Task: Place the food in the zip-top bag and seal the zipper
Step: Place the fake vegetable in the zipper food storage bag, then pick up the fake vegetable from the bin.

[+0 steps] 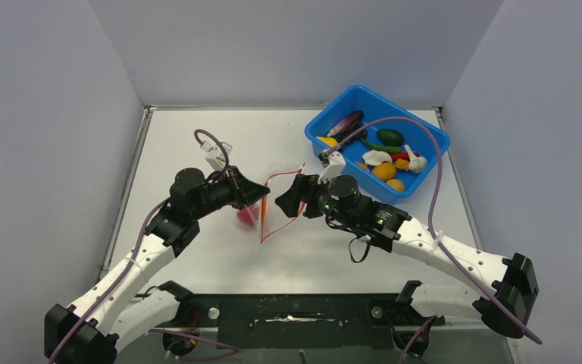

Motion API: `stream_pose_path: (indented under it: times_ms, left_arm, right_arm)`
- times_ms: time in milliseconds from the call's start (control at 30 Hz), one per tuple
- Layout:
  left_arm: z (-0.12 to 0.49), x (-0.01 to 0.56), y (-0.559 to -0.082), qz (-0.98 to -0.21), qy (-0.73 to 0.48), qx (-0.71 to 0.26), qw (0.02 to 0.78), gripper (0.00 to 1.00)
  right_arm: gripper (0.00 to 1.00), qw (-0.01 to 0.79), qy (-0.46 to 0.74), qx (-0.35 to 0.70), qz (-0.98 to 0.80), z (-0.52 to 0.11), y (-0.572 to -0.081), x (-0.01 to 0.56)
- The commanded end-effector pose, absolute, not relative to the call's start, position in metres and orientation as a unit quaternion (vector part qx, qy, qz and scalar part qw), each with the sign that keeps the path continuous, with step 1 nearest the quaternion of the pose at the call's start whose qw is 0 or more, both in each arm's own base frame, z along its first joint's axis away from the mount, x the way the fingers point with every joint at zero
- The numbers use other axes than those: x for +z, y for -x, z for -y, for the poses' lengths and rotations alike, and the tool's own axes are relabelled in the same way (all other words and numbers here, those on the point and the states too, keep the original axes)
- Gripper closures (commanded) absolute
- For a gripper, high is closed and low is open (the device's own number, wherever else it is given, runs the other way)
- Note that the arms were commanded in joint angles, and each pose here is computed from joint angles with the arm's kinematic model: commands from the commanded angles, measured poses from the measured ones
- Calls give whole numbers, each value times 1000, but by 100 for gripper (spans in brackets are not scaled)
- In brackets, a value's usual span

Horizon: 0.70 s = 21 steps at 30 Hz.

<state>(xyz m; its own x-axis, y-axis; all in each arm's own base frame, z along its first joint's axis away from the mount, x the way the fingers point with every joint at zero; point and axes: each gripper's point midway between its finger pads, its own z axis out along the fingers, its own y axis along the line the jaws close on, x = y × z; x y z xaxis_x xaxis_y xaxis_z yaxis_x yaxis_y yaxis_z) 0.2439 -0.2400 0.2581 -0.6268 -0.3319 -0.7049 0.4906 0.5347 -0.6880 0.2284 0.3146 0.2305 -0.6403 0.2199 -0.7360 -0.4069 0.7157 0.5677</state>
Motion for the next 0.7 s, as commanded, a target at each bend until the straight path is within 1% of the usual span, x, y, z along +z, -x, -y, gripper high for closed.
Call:
stream_pose_path:
  times_ms: [0, 133, 200, 333, 500, 567, 667]
  left_arm:
    - [230, 260, -255, -759, -72, -440, 475, 100]
    - [215, 239, -262, -788, -86, -374, 481, 100]
    - [212, 234, -262, -792, -102, -356, 484, 100]
    - [213, 238, -257, -783, -142, -354, 492, 100]
    - [210, 232, -247, -769, -200, -335, 507, 100]
    - [208, 227, -245, -766, -211, -328, 512, 100]
    - [206, 225, -244, -763, -214, -324, 517, 100]
  right_arm:
    - [18, 471, 101, 377, -791, -308, -228, 279]
    - [20, 500, 115, 346, -785, -296, -238, 289]
    - [20, 507, 122, 333, -786, -291, -247, 294]
    - [22, 515, 107, 277, -804, -259, -279, 293]
    - [24, 543, 83, 178, -817, -207, -321, 295]
    - [27, 542, 70, 139, -826, -183, -338, 294]
    - [35, 542, 51, 76, -835, -147, -366, 284]
